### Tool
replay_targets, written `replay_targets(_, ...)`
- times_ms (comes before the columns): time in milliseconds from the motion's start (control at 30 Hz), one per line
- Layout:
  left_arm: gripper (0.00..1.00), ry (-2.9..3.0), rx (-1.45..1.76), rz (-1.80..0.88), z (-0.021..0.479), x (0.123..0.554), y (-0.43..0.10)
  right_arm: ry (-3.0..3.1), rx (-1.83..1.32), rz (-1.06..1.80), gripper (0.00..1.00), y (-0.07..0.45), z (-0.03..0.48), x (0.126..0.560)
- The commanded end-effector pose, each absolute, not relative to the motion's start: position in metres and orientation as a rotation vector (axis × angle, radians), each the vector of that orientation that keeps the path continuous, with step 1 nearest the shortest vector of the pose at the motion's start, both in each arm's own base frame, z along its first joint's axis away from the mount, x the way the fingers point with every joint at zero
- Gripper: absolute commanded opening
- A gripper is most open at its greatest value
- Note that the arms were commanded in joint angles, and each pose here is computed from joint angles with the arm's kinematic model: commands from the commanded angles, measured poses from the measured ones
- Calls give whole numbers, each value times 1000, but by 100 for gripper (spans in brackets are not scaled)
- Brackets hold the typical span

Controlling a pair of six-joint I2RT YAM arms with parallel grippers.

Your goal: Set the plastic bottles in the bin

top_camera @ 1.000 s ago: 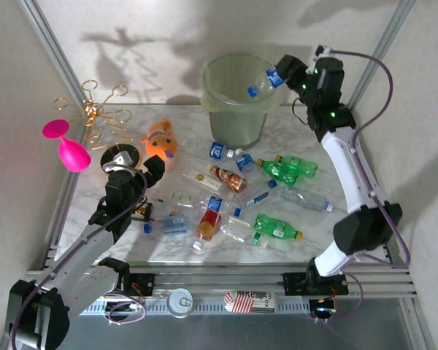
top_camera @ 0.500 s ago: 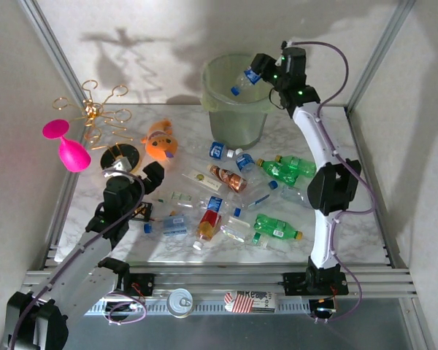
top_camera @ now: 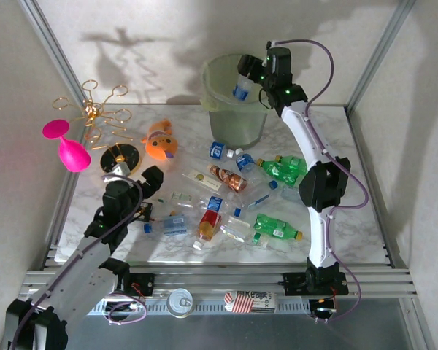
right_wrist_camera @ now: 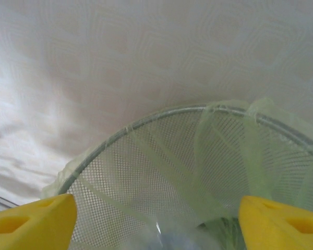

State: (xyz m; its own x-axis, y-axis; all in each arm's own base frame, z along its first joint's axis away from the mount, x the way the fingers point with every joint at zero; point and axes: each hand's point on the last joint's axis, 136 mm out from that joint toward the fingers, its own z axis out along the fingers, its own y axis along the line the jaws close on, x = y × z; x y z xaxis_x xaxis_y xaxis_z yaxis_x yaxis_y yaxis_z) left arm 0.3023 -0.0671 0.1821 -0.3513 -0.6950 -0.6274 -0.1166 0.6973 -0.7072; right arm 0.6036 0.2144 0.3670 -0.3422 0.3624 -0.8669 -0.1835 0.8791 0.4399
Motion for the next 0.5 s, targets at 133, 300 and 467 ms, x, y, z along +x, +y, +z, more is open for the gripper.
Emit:
replay_targets(133, 99, 1863, -675, -699, 174, 298, -63, 1711, 74, 558, 87, 207, 438, 576)
replay_targets(300, 100, 1859, -693, -712, 172, 302, -64, 1670, 26, 549, 88, 201, 463, 538)
replay_targets(467, 100, 1867, -711, -738, 169, 307, -69, 1658, 15, 556, 94, 189, 464, 494)
